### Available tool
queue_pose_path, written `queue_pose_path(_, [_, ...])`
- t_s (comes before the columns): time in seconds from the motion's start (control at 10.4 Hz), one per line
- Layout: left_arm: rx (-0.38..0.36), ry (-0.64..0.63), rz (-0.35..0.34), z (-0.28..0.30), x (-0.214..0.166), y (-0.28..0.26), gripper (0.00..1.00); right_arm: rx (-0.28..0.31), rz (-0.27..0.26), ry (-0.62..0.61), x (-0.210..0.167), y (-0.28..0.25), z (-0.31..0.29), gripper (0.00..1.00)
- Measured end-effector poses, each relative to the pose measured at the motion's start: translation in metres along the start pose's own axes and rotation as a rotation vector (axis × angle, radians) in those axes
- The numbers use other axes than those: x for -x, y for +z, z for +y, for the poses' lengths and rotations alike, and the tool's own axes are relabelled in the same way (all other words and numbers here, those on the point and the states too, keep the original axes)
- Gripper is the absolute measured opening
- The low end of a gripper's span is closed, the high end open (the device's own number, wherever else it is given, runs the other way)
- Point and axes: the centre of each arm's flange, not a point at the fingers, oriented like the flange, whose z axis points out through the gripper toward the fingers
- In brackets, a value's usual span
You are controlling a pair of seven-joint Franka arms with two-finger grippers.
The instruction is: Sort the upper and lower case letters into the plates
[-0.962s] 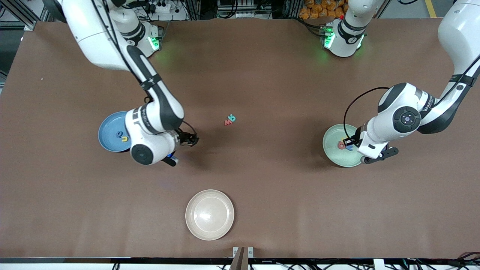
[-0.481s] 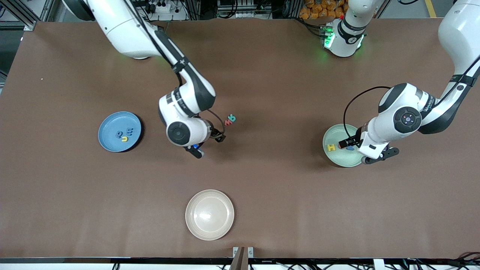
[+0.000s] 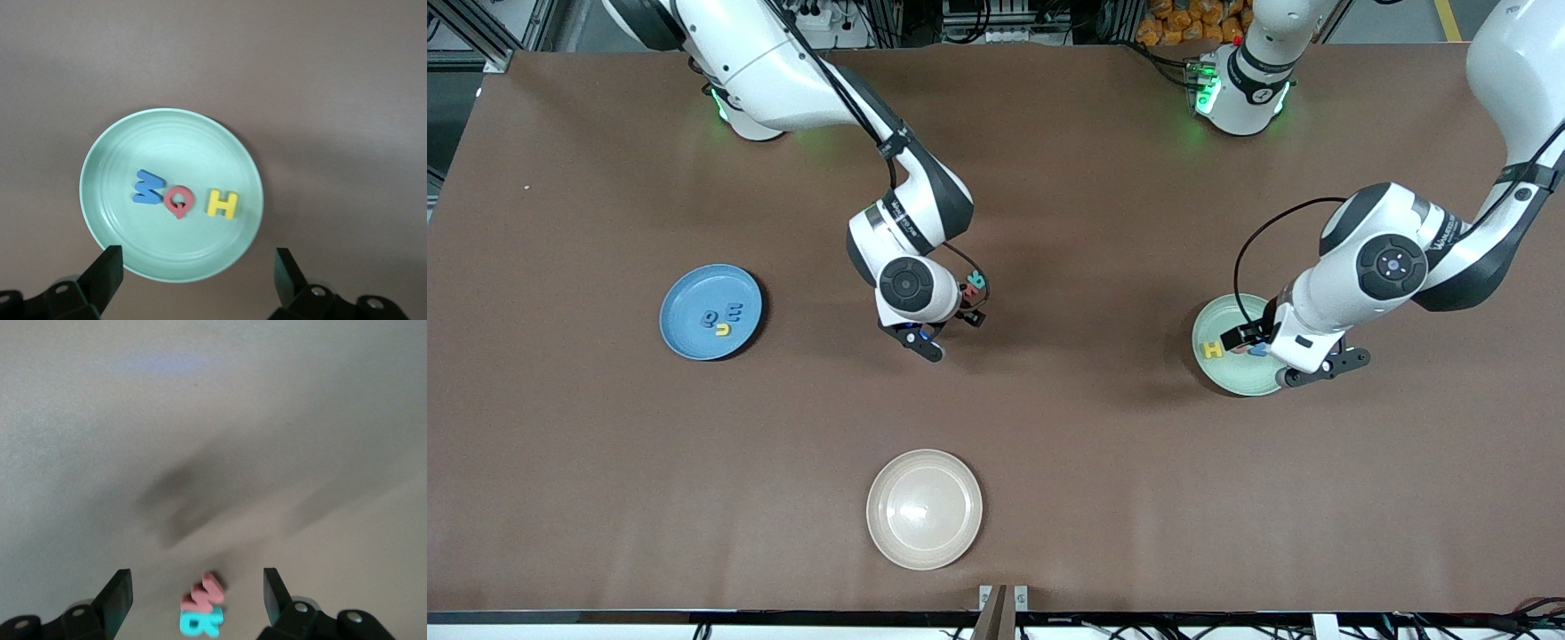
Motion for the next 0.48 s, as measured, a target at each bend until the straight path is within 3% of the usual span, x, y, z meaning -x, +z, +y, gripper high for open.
queue_pose_path(0.48, [-0.006, 0.017, 0.016, 0.037, 0.021, -0.023, 1.00, 0.013, 0.020, -0.040, 0.020, 0.022, -0.001, 0.85])
